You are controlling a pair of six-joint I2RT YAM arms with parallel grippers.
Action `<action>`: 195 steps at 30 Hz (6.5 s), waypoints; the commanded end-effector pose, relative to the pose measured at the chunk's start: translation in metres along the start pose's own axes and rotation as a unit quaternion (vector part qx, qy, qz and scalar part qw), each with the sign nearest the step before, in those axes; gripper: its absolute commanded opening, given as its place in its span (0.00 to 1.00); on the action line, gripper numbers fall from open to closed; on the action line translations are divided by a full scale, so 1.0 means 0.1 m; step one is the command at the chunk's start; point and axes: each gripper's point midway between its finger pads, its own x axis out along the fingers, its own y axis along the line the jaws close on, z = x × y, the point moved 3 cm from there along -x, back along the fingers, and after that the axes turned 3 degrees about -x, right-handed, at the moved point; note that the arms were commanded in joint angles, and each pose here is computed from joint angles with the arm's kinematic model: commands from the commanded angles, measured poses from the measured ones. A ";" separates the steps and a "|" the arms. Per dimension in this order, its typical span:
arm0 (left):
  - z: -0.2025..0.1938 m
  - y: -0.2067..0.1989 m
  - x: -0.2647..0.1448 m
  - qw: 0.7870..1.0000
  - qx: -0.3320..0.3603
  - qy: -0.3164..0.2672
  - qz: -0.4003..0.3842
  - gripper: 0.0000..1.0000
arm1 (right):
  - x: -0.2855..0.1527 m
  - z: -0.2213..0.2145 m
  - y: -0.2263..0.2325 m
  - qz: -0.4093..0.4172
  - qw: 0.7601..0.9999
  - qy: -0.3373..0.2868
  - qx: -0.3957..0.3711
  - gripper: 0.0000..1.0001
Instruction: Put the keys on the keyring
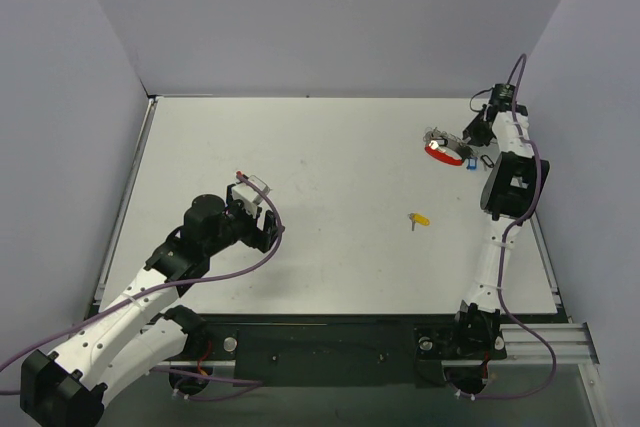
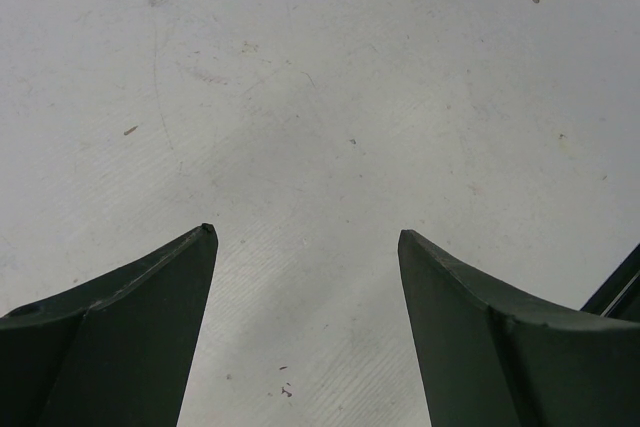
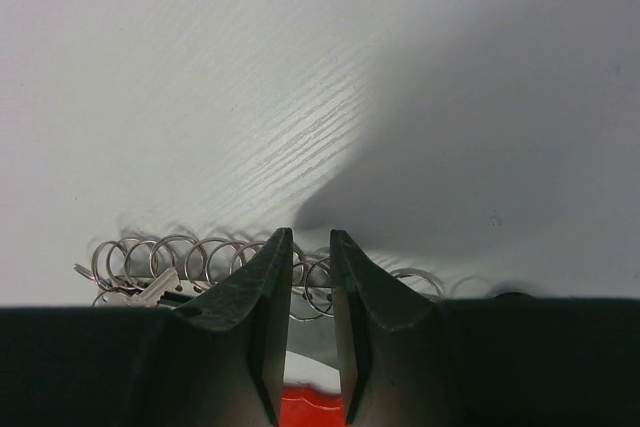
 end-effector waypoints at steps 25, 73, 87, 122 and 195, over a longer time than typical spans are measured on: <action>0.23 -0.08 -0.06 0.999 0.014 -0.042 -0.026 0.83 | -0.57 -0.49 0.10 0.070 0.994 0.070 -0.037 0.24; 0.25 -0.14 -0.08 0.998 0.011 -0.043 -0.047 0.83 | -0.79 -0.93 0.03 0.028 0.959 0.140 -0.246 0.23; 0.23 -0.15 -0.06 0.998 0.010 -0.037 -0.050 0.84 | -0.69 -0.92 0.00 0.009 0.959 0.148 -0.243 0.16; 0.35 -0.19 -0.12 0.995 -0.005 -0.070 -0.064 0.84 | -1.87 -0.30 0.31 0.116 0.964 -0.021 -0.238 0.00; -0.21 -0.21 -0.25 0.932 -0.336 -0.135 0.007 0.72 | -4.04 -4.13 1.23 0.608 0.185 0.270 -0.724 0.00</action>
